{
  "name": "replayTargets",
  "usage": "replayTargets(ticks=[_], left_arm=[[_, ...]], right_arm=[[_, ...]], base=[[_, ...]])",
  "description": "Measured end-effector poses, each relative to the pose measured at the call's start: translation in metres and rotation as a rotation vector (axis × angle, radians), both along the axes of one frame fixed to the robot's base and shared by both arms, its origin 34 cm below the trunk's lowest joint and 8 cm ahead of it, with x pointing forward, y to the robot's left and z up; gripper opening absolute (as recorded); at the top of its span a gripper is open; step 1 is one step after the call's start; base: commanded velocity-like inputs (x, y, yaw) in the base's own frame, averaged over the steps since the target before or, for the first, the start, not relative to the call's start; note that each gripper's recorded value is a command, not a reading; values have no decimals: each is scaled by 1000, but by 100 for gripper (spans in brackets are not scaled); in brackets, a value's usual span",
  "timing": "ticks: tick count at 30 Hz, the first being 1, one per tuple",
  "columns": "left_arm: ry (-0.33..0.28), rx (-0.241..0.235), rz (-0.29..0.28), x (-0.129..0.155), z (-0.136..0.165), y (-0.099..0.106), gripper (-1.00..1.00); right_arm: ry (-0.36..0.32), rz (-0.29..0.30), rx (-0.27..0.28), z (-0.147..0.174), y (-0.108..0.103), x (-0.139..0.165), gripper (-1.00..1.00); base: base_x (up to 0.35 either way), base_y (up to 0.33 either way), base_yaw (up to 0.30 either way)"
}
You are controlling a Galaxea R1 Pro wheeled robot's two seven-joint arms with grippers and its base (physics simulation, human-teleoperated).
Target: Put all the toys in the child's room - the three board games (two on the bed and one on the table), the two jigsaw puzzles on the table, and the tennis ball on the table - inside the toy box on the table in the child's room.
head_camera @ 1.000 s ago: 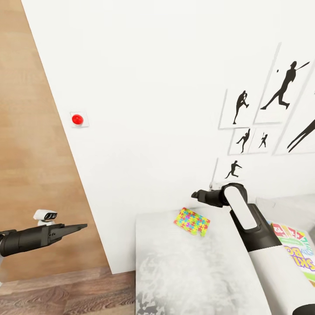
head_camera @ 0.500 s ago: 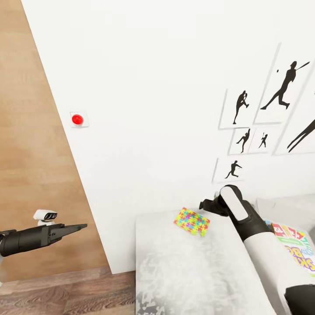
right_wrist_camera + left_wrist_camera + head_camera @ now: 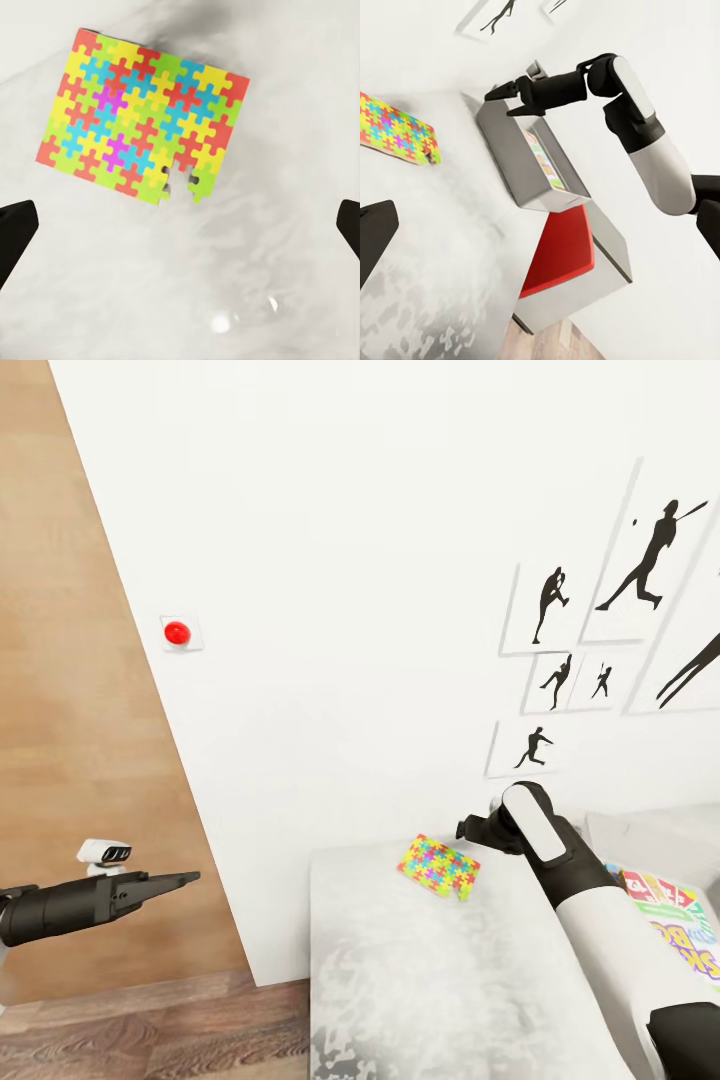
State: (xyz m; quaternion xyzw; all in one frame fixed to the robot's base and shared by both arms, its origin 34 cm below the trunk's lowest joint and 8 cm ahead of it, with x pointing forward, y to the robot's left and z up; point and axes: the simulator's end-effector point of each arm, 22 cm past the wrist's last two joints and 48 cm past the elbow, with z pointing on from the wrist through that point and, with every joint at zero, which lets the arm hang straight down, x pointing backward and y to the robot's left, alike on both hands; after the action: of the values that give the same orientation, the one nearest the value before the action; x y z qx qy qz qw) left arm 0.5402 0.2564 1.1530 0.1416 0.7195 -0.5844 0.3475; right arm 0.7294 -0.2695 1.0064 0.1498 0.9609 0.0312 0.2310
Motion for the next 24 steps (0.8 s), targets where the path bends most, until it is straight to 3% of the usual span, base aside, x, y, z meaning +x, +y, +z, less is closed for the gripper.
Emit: replayTargets(ticks=[8,18,24], left_arm=[[0,0,0,0,0,0,100],[1,0,0,0,-1,0,100],[10,-1,-1,1,-4,0,100]], right_arm=[[5,-1,-1,-2,-1,-1,100],[18,-42,-4,-16,-6,-1,100],[-22,-39,1,8,-3,19,100]], base=[[0,0,0],[0,0,0],[0,0,0]])
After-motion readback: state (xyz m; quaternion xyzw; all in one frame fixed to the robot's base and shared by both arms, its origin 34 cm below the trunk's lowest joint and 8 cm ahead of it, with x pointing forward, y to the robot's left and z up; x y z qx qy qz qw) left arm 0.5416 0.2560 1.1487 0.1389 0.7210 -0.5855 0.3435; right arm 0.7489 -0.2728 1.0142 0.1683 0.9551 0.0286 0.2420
